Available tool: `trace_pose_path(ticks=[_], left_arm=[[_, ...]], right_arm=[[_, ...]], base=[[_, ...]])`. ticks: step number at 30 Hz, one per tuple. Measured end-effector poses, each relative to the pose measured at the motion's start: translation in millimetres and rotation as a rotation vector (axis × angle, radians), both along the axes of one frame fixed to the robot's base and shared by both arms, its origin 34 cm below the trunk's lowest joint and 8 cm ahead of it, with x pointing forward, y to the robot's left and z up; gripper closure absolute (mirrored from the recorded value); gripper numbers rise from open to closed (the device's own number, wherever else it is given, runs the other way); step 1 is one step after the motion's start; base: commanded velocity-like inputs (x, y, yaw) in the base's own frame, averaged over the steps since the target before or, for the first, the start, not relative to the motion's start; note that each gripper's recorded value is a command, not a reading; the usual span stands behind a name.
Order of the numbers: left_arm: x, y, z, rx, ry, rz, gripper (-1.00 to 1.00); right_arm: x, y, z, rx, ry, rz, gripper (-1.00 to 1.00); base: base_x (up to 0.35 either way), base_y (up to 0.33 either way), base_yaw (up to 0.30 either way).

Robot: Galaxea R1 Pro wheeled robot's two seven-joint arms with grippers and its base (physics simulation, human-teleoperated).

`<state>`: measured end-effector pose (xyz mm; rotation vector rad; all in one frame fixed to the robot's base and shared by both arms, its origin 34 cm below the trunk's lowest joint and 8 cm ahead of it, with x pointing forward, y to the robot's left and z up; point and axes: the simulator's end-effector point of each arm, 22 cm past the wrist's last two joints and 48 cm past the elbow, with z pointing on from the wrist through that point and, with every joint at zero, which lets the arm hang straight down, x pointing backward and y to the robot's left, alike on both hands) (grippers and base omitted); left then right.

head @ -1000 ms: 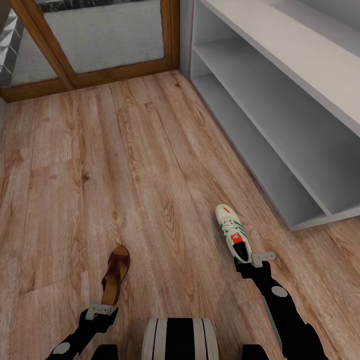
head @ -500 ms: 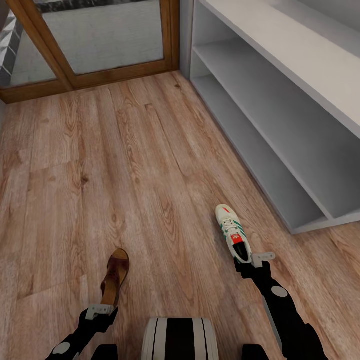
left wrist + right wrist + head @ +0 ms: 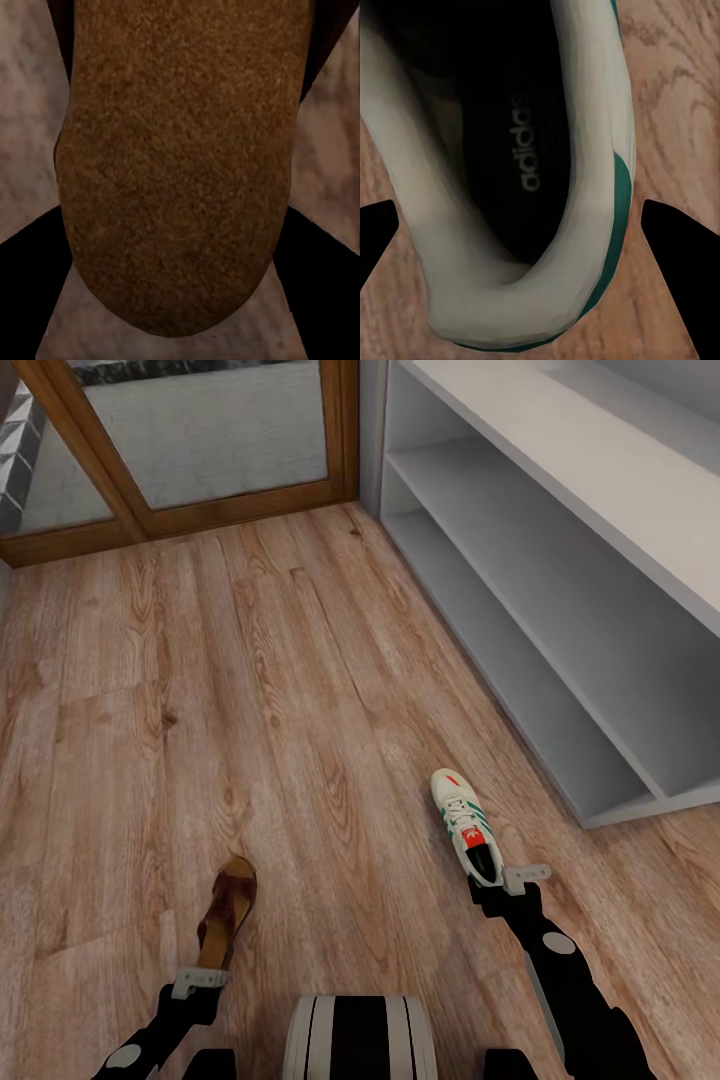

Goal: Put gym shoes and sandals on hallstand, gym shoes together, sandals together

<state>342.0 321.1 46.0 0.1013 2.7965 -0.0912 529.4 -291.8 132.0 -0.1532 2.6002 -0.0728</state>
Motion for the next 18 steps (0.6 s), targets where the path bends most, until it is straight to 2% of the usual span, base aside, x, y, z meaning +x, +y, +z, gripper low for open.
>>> trace_pose_path(ticks=[18], left_arm=[[1.4,1.6,0.3,0.001,-0.003,0.007,1.00]], right_arm=[[0.0,0.0,0.0,0.000,0.000,0.000,1.00]], base=[[0.000,0.000,0.000]])
